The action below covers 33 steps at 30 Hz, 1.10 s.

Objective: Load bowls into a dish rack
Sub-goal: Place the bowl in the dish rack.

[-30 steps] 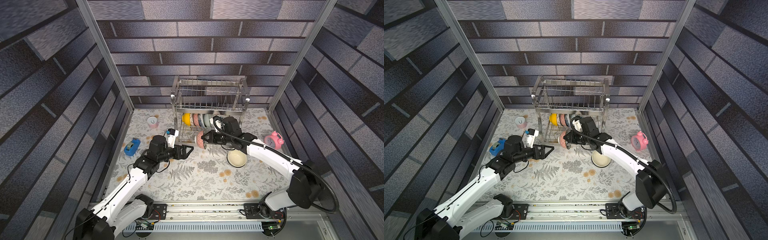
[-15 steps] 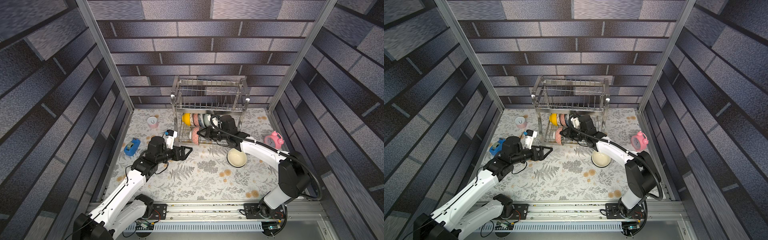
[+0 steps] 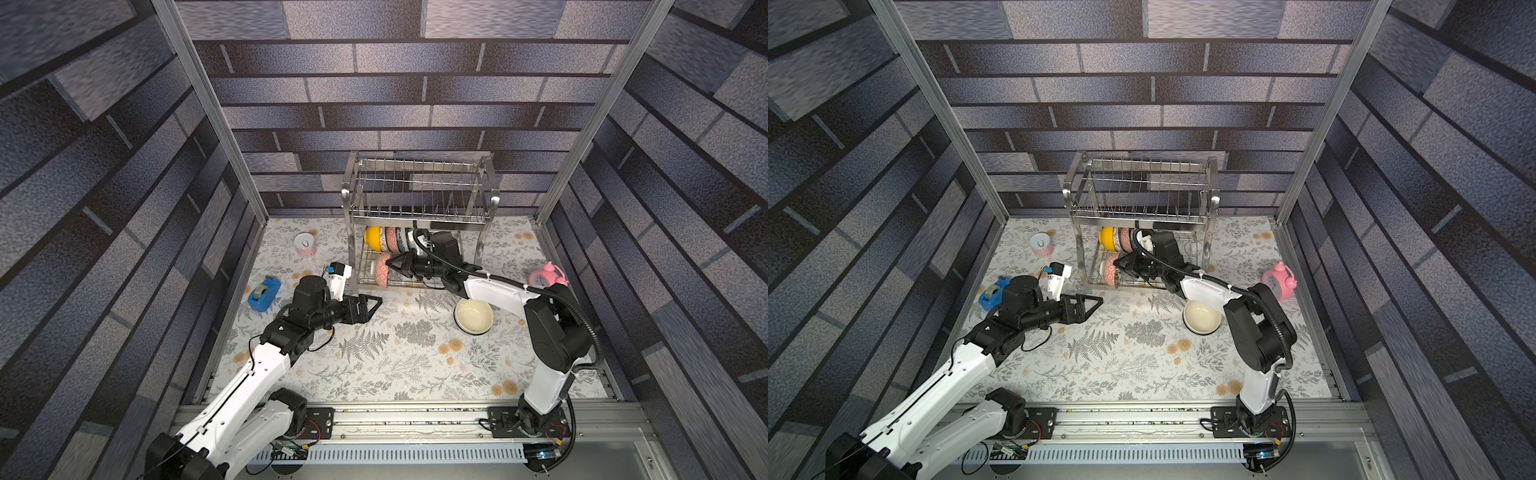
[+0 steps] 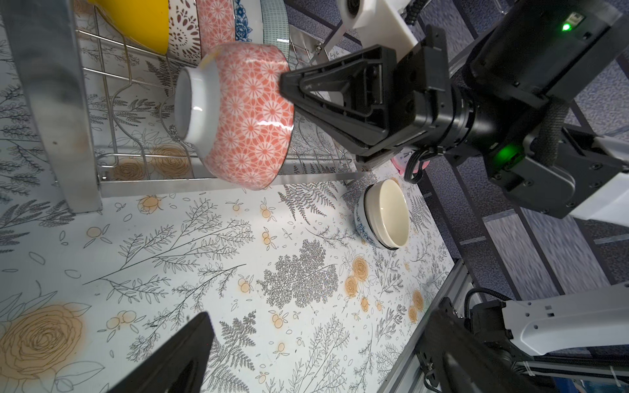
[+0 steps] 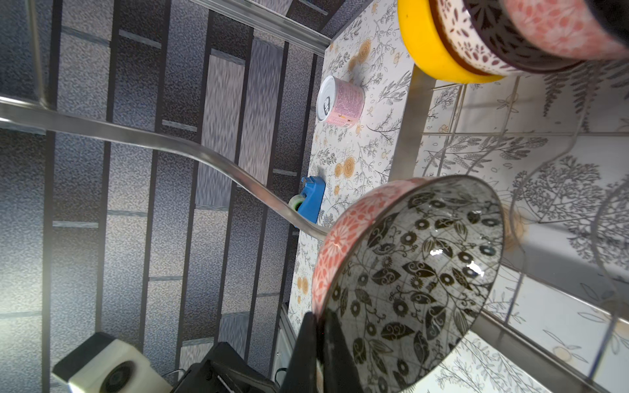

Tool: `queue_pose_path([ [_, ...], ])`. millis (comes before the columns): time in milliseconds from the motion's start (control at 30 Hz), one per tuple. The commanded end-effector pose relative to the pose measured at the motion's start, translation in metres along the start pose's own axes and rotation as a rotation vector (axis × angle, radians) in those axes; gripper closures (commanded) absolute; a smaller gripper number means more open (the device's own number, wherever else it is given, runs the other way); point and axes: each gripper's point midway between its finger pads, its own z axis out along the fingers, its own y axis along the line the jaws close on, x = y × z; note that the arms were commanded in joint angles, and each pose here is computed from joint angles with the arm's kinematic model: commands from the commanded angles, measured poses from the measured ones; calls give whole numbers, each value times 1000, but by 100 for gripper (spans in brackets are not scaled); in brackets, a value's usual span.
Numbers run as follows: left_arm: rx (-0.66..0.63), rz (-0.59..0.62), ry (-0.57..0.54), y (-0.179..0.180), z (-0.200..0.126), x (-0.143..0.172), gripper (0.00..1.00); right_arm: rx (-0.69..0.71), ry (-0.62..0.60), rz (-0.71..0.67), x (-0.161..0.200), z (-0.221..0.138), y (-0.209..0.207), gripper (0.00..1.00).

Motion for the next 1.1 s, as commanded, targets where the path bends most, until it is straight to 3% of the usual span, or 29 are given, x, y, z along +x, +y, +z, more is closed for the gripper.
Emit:
queue_pose_path([
  [0,0,-23,1,2,-3,4,0,-144,-31,-56,-22,1,42,100],
  [600,-13,-24,-7,3,-10,2,0,-210,-6,-1,-36,32,32,100],
  [1067,-15,-26,-7,4,-10,1,0,-182,17,51,-35,54,-4,100],
])
